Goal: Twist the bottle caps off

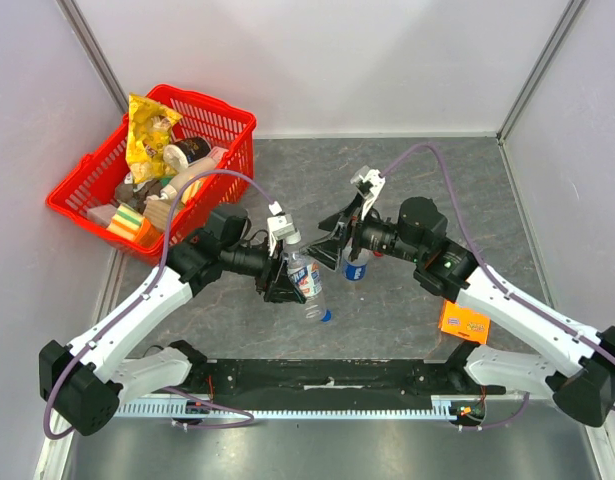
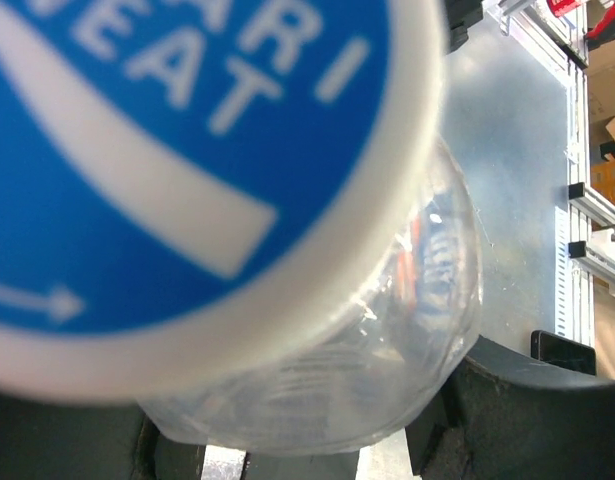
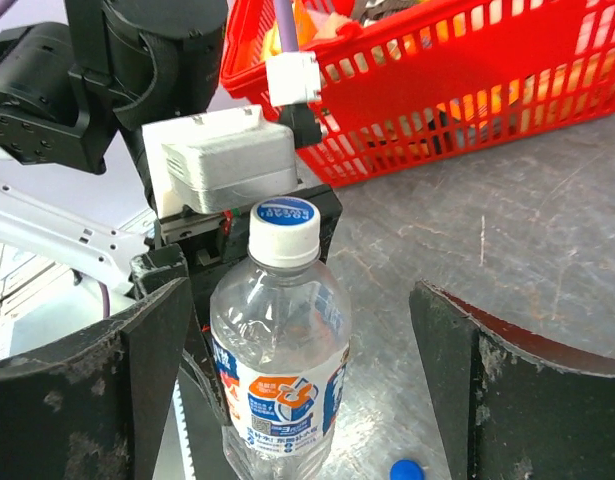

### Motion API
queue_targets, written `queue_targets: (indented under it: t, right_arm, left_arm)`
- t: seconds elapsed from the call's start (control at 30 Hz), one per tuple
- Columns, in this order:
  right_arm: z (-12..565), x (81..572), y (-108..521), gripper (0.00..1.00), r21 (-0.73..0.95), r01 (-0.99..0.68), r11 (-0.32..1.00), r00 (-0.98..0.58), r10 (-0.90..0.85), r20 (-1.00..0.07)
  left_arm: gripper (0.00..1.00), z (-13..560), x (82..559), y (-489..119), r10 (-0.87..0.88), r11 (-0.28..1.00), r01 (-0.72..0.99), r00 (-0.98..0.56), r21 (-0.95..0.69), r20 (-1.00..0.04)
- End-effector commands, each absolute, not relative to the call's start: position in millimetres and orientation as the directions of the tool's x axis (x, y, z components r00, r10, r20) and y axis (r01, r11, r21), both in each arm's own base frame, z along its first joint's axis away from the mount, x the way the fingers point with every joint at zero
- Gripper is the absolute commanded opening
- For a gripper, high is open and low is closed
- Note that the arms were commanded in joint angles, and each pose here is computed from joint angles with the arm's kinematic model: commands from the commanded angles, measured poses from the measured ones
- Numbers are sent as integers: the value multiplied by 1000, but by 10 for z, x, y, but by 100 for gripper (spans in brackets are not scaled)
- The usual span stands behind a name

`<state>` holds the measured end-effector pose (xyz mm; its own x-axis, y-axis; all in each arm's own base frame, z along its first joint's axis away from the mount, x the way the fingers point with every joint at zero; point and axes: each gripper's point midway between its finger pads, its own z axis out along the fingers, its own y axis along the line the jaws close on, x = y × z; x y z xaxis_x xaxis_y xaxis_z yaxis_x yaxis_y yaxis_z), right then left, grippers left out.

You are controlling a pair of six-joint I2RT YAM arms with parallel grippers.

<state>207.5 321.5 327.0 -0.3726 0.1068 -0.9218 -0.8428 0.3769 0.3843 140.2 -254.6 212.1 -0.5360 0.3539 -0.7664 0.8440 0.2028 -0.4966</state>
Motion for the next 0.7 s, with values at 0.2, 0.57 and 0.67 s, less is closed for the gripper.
queue_targets:
  t: [0.2,0.57,0.67]
  right_arm:
    - [3307,2019,3455,87,457,-858,232,-428,169,-888]
    - [3184,2043,3590,53,506,-843,180,-480,171,-860]
    - [3225,2008,3602,5,499,-854,149,-472,182,-862]
  left_arm:
    - [53,2257,1349,-2602,330,108,880,-471,-463,-818]
    - [53,2236,1330,-2607,332,102,874,-480,-475,-812]
    - [53,2251,1323,-2608,329,96,875,-477,-474,-815]
